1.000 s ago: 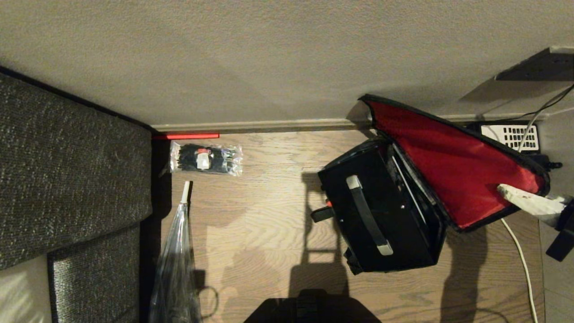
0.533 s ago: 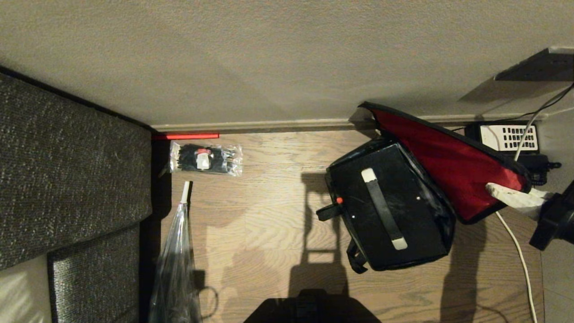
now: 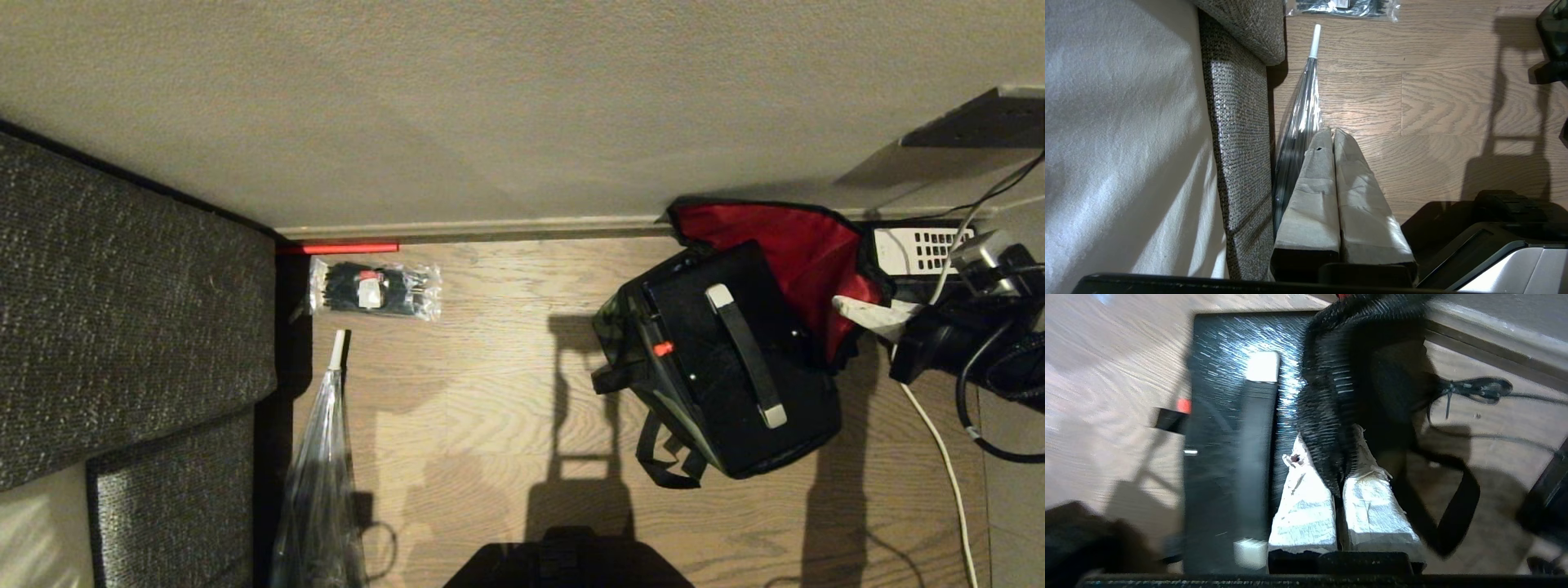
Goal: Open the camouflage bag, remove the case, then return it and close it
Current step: Close the top of the storage box
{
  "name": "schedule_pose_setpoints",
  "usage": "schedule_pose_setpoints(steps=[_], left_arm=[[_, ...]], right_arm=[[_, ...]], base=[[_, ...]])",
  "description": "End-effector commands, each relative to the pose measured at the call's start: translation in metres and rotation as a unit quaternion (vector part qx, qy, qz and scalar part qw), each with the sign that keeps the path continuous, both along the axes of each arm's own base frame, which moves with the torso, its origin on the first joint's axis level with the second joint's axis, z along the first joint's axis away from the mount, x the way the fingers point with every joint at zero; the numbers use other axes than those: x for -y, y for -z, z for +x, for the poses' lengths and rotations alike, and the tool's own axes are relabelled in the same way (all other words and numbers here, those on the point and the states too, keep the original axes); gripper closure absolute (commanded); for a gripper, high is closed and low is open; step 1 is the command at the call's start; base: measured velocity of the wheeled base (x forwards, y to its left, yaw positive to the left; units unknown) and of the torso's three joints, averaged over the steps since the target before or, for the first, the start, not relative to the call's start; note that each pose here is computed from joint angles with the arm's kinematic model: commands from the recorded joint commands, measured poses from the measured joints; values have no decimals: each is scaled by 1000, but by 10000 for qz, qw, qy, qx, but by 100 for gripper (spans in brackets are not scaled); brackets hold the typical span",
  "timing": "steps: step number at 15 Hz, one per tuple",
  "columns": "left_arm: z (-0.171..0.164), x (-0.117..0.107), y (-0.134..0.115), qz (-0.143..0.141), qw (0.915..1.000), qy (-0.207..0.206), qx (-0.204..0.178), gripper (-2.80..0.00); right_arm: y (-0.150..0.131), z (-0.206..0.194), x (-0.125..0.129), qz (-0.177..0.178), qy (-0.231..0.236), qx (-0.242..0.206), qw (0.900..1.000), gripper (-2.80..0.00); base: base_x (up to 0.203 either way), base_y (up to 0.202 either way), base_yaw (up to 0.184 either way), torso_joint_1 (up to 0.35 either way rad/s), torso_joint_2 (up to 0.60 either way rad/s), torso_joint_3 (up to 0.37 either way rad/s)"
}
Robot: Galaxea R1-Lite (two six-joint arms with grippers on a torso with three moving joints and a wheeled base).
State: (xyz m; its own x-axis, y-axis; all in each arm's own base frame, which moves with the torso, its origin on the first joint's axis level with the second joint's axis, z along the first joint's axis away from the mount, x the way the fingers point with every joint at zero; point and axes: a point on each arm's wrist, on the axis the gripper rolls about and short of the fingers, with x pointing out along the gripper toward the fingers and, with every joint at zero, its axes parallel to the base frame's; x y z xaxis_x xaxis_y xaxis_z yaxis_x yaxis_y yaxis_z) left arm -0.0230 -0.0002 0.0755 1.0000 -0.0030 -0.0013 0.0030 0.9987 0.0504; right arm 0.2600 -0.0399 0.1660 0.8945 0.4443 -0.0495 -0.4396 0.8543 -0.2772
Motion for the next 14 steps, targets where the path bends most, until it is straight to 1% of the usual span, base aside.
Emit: schedule_pose_setpoints(steps=[1,2,3,4,5,7,10,12,14], left_arm=[[0,0,0,1,10000,0,-3,0],[0,0,0,1,10000,0,-1,0],[0,0,0,1,10000,0,-1,0],[0,0,0,1,10000,0,-1,0],[0,0,0,1,10000,0,-1,0],[0,0,0,1,10000,0,-1,0],[0,0,0,1,10000,0,-1,0],[0,0,0,1,10000,0,-4,0],[0,0,0,1,10000,0,-1,0]], right_arm=[[26,13,3,-183,-92,-293,9994,0],[37,9,-1,-410,-294,-446,9977,0],[50,5,-10,-628,-631,-749,9932,0],[57,4,-19,-595,-866,-1039,9890,0],[60,3,-25,-566,-994,-1172,9865,0],[62,-2,-33,-556,-1158,-1277,9835,0],[72,-12,-44,-549,-1395,-1625,9753,0],[81,-7,-49,-579,-1516,-1743,9712,0],[91,-3,-52,-706,-1618,-1840,9669,0]], base=[[0,0,0,0,0,0],[0,0,0,0,0,0],[0,0,0,0,0,0],[0,0,0,0,0,0],[0,0,0,0,0,0],[0,0,0,0,0,0],[0,0,0,0,0,0],[0,0,0,0,0,0],[0,0,0,0,0,0]])
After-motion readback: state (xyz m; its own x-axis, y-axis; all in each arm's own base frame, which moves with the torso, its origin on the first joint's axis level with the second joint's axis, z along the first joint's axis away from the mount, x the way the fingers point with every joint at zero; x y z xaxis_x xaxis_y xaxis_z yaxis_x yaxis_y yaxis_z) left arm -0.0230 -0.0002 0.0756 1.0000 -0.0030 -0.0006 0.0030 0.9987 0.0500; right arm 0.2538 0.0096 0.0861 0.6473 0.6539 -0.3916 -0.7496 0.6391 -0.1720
